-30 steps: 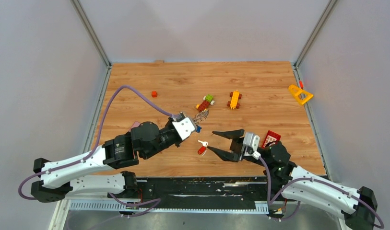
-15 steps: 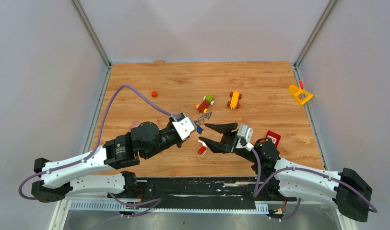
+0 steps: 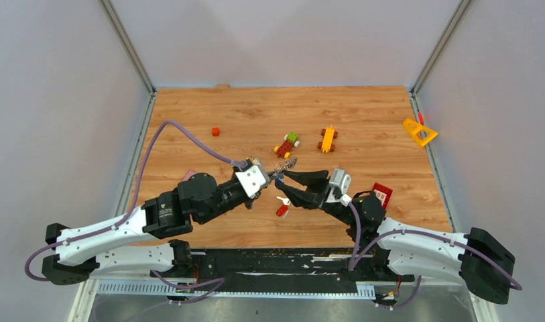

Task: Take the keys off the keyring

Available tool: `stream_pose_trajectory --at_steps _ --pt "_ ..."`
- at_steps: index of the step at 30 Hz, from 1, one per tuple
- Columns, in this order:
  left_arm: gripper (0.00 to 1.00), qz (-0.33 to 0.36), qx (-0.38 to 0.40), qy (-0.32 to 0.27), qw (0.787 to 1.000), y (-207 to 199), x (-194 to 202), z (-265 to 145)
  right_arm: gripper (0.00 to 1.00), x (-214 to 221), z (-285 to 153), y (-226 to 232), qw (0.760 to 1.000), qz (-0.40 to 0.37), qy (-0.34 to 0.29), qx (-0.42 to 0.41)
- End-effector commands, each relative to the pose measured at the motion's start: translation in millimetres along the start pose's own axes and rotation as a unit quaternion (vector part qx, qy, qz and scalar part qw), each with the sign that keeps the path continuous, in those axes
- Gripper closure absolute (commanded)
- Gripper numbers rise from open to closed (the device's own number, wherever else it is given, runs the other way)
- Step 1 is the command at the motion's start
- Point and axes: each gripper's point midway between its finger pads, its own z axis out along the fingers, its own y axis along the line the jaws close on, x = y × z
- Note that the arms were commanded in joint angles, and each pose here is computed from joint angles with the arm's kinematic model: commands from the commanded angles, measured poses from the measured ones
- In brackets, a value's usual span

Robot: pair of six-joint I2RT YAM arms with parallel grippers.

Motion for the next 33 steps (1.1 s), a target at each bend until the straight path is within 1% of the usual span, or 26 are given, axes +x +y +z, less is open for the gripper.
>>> stream_pose_trajectory --at_steps 1,8,12,20,22,25,28,33 --pt "1.0 -0.035 -0.008 -0.072 0.997 6.9 -35.8 -7.9 0.62 -22.5 11.4 1.3 0.999 0.011 -0.035 -0.001" --pt "1.0 -0.049 -0.013 -0.085 0.995 8.2 -37.1 -10.7 0.61 -16.3 13.9 8.7 0.999 0.018 -0.029 -0.014" --pt "1.0 -0.052 -0.013 -0.086 0.995 7.7 -36.2 -10.0 0.65 -18.2 18.5 9.5 0.999 0.02 -0.032 -0.016" --pt "1.0 -0.052 -0.013 -0.083 0.995 6.7 -32.8 -9.2 0.64 -24.0 22.2 18.0 0.998 0.019 -0.045 -0.039" --pt "1.0 -0.052 -0.014 -0.083 0.995 7.3 -32.9 -10.0 0.68 -22.7 22.5 20.6 0.998 0.019 -0.043 -0.044" --pt "1.0 -0.052 -0.016 -0.084 0.995 8.3 -33.0 -10.6 0.79 -20.0 22.8 24.4 0.998 0.018 -0.038 -0.054" --pt "1.0 -0.053 -0.02 -0.086 0.995 10.0 -33.9 -11.7 0.84 -18.2 22.5 26.8 0.997 0.018 -0.034 -0.06" --pt "1.0 -0.054 -0.03 -0.089 0.994 12.9 -32.1 -11.8 0.96 -15.9 24.0 29.0 0.997 0.023 -0.029 -0.064"
